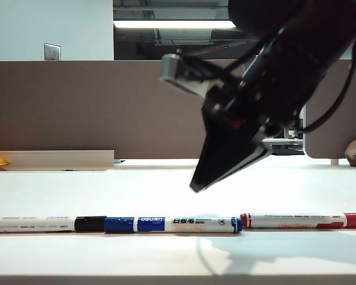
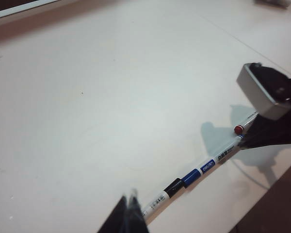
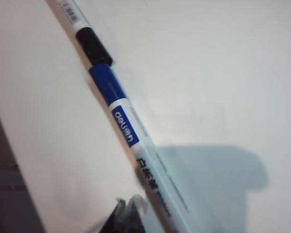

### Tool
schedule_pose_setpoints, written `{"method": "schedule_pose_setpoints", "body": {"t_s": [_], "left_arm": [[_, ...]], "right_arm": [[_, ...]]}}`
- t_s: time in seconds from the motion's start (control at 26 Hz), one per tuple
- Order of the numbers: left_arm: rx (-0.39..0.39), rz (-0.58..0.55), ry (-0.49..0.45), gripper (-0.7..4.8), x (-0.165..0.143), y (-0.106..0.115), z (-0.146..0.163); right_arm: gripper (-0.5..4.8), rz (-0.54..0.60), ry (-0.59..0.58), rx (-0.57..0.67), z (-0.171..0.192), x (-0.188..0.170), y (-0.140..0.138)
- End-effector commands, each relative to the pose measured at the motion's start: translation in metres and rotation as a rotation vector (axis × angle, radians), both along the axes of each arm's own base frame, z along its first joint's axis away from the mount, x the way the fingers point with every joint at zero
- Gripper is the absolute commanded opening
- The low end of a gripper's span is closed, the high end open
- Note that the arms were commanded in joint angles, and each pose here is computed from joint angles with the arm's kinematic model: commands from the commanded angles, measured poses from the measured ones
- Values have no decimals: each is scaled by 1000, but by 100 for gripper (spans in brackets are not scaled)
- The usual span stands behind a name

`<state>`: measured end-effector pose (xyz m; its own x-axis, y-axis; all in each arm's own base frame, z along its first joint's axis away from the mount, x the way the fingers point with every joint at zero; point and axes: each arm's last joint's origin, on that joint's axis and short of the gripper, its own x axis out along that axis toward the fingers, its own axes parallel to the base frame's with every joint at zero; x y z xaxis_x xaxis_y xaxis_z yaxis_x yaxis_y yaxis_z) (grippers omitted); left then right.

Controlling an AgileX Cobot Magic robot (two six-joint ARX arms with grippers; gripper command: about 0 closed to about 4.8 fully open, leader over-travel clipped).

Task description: Pick up the markers one by one and line them up horizontally in a straight line on the table.

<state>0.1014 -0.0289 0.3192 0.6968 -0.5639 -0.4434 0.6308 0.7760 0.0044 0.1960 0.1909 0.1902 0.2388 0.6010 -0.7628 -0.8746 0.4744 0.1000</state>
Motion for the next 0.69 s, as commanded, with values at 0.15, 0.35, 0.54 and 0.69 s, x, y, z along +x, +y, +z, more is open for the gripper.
{"method": "schedule_pose_setpoints", "body": {"t_s": [0.15, 0.35, 0.54, 0.69], "left_arm": [[16, 19, 1, -6, 0, 1, 0], [39, 70, -31, -6, -1, 2, 2], [13, 89, -140, -5, -17, 5, 10], [-23, 153, -198, -5, -31, 9, 1]], "right_arm": [[-4, -52, -104, 59, 30, -8, -10], [-4, -187, -230, 176, 61, -9, -22], [-4, -321, -340, 298, 79, -14, -43], [-4, -409, -394, 361, 74, -21, -60]]}}
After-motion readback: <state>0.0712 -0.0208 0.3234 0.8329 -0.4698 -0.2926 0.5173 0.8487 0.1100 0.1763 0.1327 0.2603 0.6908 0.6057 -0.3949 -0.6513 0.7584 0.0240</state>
